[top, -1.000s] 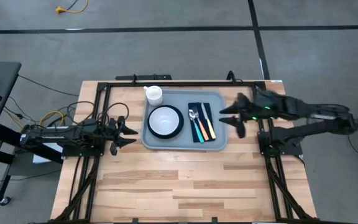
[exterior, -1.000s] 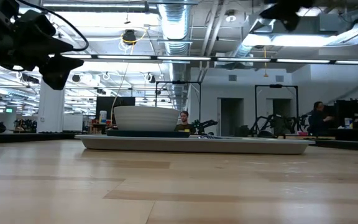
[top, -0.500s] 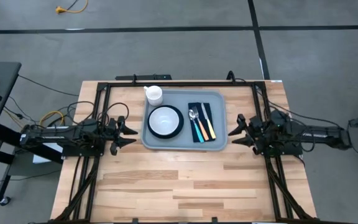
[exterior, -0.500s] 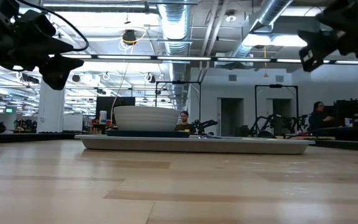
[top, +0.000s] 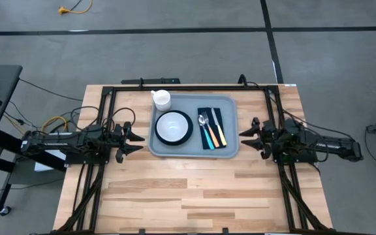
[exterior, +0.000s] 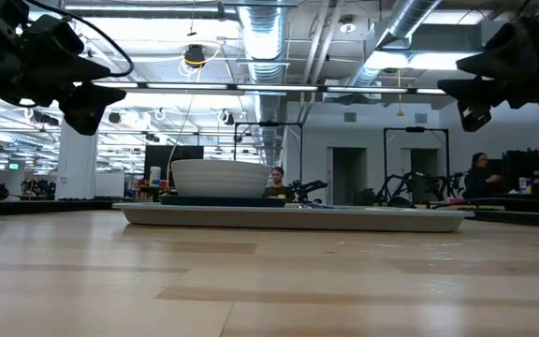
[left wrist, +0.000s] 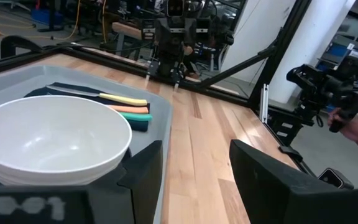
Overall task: Set up tray
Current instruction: Return to Home Position
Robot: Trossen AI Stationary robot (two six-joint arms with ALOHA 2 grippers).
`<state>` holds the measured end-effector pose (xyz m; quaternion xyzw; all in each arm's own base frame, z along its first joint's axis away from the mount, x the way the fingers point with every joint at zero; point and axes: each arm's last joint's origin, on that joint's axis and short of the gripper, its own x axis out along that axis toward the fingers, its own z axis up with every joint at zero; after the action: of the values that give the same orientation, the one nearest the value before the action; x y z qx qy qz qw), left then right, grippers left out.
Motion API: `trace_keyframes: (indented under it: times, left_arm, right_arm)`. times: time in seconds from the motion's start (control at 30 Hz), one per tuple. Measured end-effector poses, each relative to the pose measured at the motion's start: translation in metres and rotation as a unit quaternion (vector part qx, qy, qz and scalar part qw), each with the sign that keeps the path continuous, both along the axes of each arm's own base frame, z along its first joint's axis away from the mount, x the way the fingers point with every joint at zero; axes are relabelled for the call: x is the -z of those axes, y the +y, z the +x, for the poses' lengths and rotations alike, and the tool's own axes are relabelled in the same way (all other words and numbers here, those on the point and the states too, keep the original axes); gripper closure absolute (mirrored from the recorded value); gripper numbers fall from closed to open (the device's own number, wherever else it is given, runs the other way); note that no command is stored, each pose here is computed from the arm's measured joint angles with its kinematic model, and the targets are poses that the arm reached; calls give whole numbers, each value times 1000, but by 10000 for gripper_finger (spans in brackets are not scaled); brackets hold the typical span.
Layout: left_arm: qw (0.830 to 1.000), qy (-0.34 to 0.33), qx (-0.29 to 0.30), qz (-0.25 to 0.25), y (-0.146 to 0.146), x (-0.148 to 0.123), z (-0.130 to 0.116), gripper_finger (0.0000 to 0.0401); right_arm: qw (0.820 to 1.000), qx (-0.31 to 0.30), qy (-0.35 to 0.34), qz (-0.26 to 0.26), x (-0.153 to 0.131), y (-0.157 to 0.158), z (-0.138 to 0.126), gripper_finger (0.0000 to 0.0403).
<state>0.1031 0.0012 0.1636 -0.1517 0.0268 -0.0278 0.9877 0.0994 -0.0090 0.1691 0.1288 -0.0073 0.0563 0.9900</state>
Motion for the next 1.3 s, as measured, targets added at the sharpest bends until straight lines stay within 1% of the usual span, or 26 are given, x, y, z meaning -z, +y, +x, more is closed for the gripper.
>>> trace_keyframes:
  times: [0.1, 1.3]
  left_arm:
    - [1000, 0, 0, -3, 0, 0, 0, 225]
    - [1000, 1, 0, -3, 0, 0, 0, 225]
  right_arm:
    - [1000, -2, 15, 5, 3, 0, 0, 239]
    - [1000, -3, 14, 5, 3, 0, 0, 239]
